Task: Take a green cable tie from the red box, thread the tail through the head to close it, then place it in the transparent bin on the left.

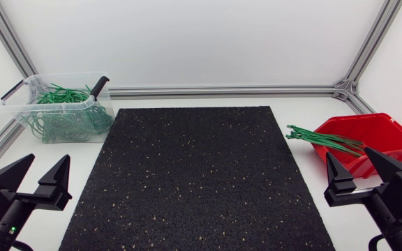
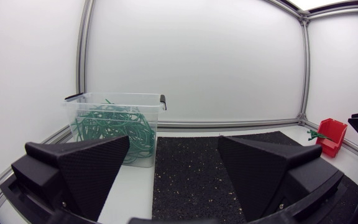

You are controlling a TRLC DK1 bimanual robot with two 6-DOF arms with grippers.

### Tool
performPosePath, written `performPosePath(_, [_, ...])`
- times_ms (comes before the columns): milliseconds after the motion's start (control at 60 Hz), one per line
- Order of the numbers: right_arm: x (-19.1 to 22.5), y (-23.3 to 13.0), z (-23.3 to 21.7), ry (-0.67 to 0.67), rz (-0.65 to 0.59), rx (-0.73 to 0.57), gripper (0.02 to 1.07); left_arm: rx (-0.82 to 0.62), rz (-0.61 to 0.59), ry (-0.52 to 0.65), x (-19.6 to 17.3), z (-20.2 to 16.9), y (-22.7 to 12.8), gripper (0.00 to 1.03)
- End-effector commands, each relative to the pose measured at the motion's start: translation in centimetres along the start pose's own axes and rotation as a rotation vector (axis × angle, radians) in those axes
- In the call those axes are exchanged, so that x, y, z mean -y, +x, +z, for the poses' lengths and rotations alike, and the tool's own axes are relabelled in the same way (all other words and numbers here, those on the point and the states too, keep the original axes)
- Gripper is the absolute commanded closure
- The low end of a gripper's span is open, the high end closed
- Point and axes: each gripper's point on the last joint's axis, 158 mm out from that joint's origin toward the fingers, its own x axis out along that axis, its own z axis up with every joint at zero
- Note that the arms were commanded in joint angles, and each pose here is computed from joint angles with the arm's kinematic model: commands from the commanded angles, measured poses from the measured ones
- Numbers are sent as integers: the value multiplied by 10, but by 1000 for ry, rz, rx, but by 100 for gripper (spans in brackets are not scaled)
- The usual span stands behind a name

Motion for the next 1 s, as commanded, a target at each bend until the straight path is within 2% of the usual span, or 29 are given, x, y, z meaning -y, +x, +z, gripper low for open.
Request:
performPosePath(0, [1, 1, -8, -14, -5, -10, 5, -41, -12, 1, 2, -21, 2, 4])
performPosePath(283, [0, 1, -6, -14, -1, -4, 5, -42, -17, 3, 3, -21, 2, 4])
performPosePath(467, [-1, -4, 24, -15, 14, 26, 5, -43, -20, 1, 4, -21, 1, 4])
performPosePath(700, [-2, 14, 67, -13, 63, -81, 5, -45, -21, 1, 4, -22, 1, 4])
performPosePath(983, [8, 61, 84, 3, 161, -259, 5, -46, -15, 1, 3, -22, 1, 4])
